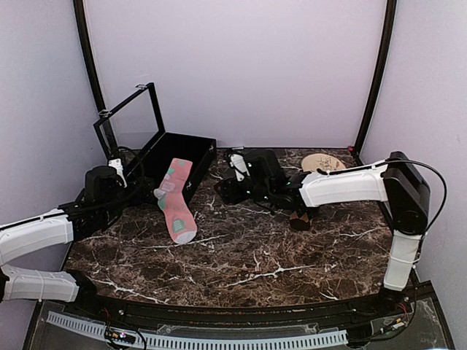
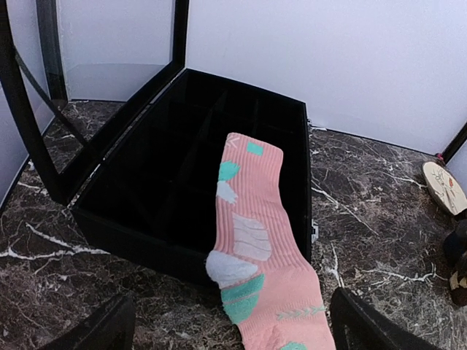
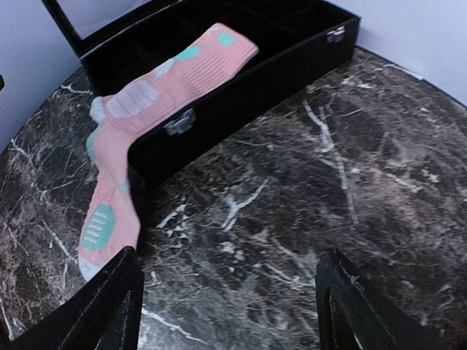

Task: Roll the socks
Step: Move the sock to the storage box.

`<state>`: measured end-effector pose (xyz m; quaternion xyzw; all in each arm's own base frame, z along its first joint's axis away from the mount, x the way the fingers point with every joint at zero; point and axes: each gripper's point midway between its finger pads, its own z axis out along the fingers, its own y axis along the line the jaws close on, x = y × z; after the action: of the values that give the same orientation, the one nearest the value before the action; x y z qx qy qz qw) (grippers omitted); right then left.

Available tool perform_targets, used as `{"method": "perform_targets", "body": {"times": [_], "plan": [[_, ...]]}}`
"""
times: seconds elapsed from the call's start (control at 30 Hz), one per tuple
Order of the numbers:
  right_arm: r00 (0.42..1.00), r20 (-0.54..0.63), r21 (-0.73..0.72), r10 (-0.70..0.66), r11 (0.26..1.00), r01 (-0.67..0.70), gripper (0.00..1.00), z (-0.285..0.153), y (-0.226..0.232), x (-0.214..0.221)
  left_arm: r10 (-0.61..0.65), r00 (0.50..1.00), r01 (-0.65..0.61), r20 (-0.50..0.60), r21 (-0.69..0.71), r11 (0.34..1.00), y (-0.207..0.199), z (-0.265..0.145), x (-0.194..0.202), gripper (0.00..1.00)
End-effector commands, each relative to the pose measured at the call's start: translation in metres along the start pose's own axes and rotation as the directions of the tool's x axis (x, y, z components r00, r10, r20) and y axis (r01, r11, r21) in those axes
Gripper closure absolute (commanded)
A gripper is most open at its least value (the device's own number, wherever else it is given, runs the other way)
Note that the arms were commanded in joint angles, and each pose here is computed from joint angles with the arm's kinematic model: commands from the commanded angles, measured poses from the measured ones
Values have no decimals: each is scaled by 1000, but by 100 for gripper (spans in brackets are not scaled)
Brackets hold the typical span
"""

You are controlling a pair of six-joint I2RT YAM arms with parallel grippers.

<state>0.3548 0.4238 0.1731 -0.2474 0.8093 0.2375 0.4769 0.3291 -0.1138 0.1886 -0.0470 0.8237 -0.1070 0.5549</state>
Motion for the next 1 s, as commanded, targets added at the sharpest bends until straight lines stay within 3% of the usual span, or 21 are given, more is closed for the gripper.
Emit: {"method": "perform_targets", "body": {"times": [0.0, 0.23, 0.63, 0.97], "plan": [[997, -53, -83, 60, 994, -64, 25, 15, 44, 15, -66, 998, 65, -14, -39, 997, 10, -7, 7, 5], [981, -135, -152, 142, 975, -162, 25, 31, 79, 41, -111, 993, 111, -48, -7, 994, 5, -8, 16, 5], [933, -260, -181, 249, 936, -300, 22, 56, 96, 85, -119, 990, 121, -71, 18, 993, 3, -8, 25, 5], [889, -309, -267, 338, 866, -422, 22, 65, 118, 89, -127, 988, 130, -84, 31, 991, 0, -6, 28, 5]]}}
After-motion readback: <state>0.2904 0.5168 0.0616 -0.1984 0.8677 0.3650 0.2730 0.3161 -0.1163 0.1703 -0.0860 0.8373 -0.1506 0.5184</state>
